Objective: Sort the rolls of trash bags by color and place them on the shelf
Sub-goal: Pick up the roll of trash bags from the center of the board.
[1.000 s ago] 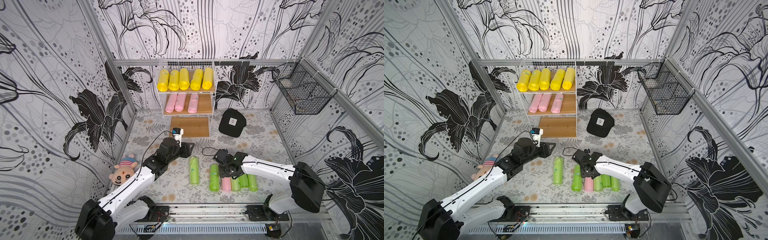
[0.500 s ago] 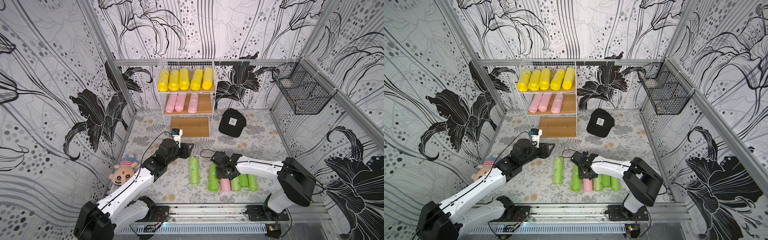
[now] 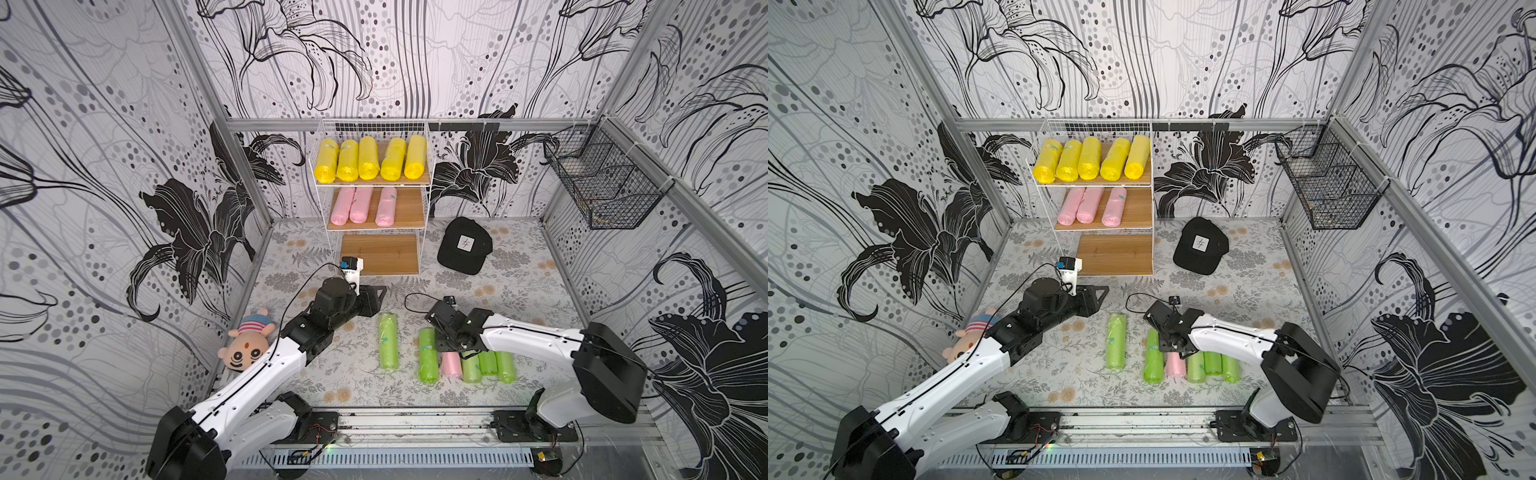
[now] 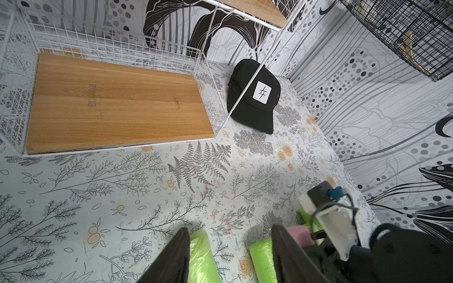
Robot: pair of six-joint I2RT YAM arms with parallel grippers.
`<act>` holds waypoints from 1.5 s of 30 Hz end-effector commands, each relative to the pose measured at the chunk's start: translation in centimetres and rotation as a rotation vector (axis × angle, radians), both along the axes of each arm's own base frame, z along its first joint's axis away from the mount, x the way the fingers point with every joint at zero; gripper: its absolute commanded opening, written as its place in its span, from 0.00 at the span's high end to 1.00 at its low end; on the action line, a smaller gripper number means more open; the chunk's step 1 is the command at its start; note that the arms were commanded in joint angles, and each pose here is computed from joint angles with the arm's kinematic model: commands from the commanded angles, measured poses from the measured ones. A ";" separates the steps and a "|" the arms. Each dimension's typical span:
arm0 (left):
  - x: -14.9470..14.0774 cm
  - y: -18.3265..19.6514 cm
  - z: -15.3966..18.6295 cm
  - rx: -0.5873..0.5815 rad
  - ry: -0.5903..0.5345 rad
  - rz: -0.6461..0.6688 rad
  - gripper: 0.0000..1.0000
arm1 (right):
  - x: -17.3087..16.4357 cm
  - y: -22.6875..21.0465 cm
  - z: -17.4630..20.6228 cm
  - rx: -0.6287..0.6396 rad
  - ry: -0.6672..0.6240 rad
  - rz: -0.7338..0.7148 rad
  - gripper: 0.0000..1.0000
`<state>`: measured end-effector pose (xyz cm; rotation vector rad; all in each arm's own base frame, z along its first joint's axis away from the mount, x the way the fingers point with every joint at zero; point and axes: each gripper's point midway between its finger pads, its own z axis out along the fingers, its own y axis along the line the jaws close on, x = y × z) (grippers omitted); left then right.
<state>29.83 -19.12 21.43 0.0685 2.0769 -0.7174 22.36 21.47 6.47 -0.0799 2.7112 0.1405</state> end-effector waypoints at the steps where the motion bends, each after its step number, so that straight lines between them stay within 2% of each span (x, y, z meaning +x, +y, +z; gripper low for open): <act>1: 0.2 -0.2 1.6 -0.046 -0.045 0.007 0.44 | 2.5 -0.1 5.7 0.117 -0.206 -0.071 0.62; 9: 0.5 -0.3 2.6 -0.172 -0.046 0.055 0.40 | 5.1 3.0 17.6 0.484 -0.514 -0.066 0.64; 16: 0.1 -2.4 4.9 -0.448 -0.015 -0.007 0.37 | 6.4 6.0 23.6 0.739 -0.648 -0.049 0.63; 21: -0.3 -3.2 7.4 -0.652 -0.034 -0.051 0.34 | 7.4 7.9 25.9 0.894 -0.670 -0.079 0.64; 30: -0.6 -2.8 10.6 -0.861 -0.080 -0.061 0.30 | 8.6 9.0 29.0 1.077 -0.689 -0.160 0.65; 38: -0.3 -2.7 11.1 -0.955 -0.075 -0.045 0.25 | 9.3 9.2 30.0 1.125 -0.701 -0.207 0.66; 45: 0.1 -3.4 10.3 -0.960 -0.046 -0.036 0.20 | 9.4 9.8 31.3 1.203 -0.697 -0.207 0.66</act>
